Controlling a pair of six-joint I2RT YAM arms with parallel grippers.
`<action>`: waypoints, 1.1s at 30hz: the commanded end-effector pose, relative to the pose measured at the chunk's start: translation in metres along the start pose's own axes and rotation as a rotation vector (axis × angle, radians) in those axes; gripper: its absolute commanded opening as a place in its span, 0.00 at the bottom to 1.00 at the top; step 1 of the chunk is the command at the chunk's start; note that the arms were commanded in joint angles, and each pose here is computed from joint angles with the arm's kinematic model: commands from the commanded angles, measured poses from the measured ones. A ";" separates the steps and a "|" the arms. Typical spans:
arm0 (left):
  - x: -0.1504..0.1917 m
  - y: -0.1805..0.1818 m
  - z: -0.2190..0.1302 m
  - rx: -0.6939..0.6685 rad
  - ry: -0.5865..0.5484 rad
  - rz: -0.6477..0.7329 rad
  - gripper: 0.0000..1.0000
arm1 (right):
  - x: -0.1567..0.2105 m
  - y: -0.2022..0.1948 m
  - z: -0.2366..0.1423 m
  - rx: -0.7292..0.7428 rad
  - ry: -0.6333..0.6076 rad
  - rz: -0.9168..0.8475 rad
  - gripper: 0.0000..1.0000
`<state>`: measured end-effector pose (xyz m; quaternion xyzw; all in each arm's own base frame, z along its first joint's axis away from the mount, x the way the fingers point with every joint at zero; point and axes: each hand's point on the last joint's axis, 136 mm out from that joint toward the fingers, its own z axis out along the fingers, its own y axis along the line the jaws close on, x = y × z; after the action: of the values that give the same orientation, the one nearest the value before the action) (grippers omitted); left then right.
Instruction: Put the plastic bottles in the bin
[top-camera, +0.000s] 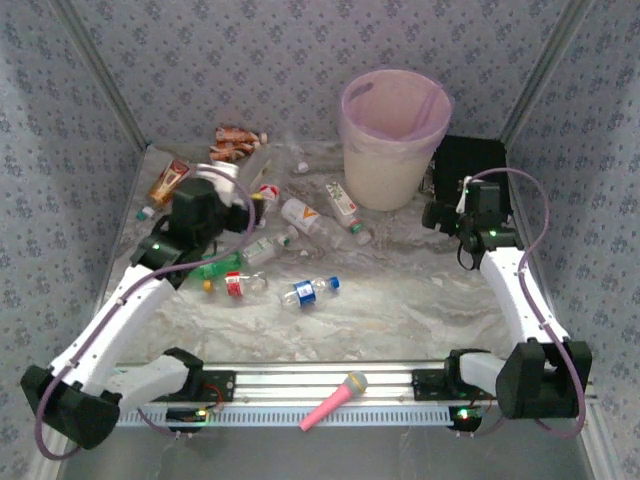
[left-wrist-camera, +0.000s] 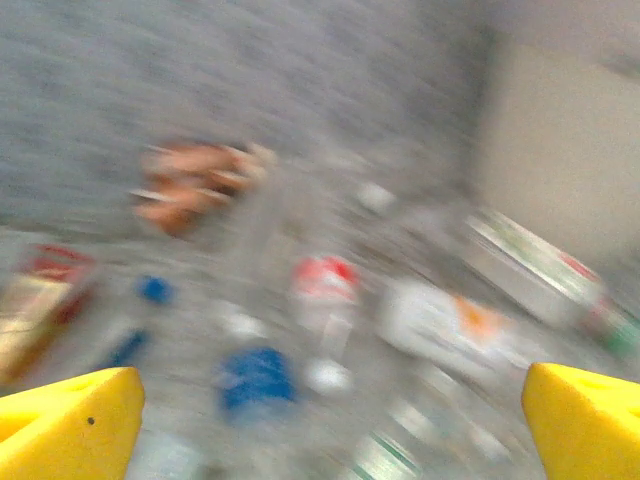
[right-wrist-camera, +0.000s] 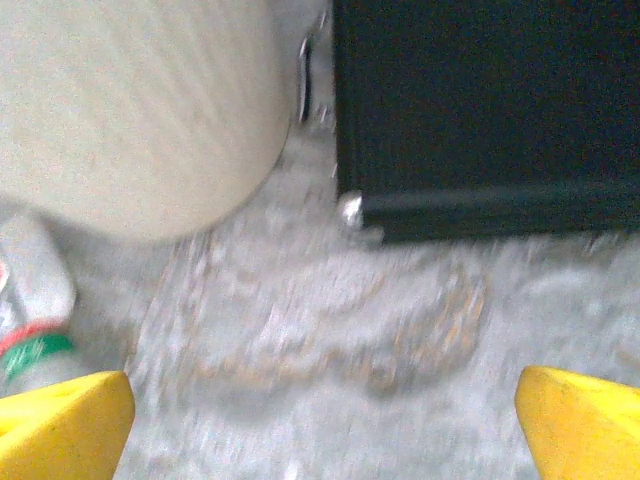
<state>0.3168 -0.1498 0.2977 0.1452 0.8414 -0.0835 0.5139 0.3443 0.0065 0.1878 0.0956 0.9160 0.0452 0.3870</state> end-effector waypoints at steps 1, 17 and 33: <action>0.101 -0.067 -0.015 0.241 0.445 0.112 0.95 | 0.052 0.016 -0.024 -0.076 0.248 0.034 1.00; 0.218 -0.144 0.026 0.406 0.761 0.253 1.00 | 0.028 0.068 -0.085 -0.341 0.199 0.039 0.99; 0.260 -0.147 0.065 0.341 0.862 0.208 0.67 | 0.034 0.101 -0.091 -0.511 0.239 0.082 0.98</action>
<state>0.2039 -0.2594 0.0338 0.3415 0.9319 -0.0915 0.0807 0.2719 0.0965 0.2396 0.0304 0.9179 0.2635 0.2950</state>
